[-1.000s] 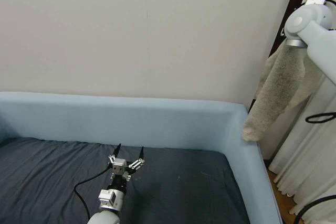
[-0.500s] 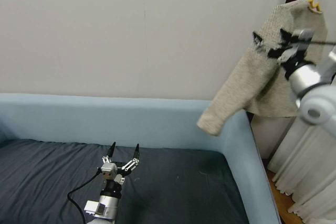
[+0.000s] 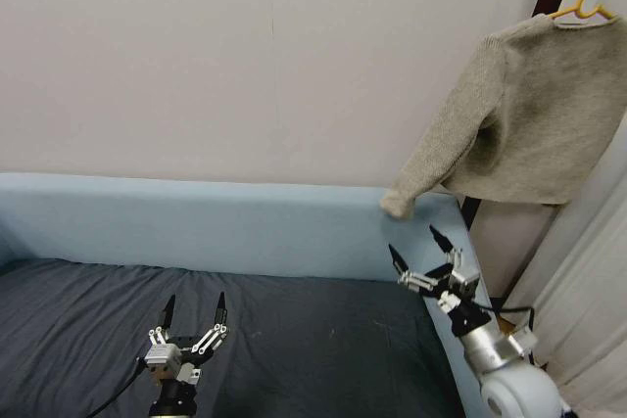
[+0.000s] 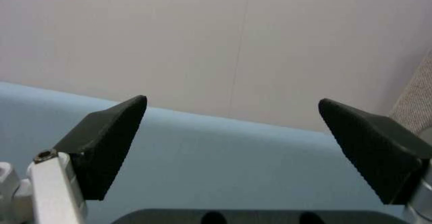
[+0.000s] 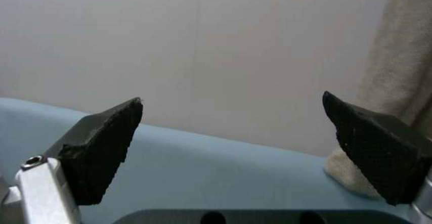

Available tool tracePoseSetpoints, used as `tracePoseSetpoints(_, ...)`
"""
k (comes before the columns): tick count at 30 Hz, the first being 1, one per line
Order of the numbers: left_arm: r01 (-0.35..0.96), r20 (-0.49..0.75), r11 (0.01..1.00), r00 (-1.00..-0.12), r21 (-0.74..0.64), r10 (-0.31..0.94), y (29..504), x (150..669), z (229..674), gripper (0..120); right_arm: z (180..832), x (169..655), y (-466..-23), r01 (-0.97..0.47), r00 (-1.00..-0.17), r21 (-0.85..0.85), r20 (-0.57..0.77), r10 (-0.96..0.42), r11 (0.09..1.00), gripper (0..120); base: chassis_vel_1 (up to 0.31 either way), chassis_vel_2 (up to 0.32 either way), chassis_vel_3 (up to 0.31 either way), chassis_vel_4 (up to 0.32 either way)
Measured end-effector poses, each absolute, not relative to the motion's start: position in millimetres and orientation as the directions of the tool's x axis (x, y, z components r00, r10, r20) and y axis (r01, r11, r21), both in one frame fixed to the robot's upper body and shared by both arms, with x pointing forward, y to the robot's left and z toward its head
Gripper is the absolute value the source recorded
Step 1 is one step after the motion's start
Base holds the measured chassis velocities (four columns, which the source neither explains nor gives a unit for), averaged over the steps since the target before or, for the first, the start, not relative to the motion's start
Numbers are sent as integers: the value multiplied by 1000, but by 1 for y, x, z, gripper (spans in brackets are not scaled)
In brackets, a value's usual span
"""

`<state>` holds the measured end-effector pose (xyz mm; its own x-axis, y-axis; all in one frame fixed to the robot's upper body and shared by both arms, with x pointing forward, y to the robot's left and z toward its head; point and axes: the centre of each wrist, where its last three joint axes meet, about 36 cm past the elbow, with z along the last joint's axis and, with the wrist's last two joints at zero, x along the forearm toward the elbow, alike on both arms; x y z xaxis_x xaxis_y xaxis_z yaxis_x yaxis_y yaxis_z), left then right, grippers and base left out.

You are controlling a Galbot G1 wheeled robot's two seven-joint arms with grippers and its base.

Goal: Pick up the clothes from the sofa and hang them on the clothes hanger.

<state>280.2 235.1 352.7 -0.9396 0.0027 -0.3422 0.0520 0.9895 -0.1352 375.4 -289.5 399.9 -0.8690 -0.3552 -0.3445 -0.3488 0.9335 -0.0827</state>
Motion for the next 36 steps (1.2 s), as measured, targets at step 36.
tracePoseSetpoints(36, 65, -284, 986, -959, -154, 19, 198, 268, 358, 100, 398, 297, -324, -14, -977, -144, -210, -45, 989, 100, 0, 0, 0, 0)
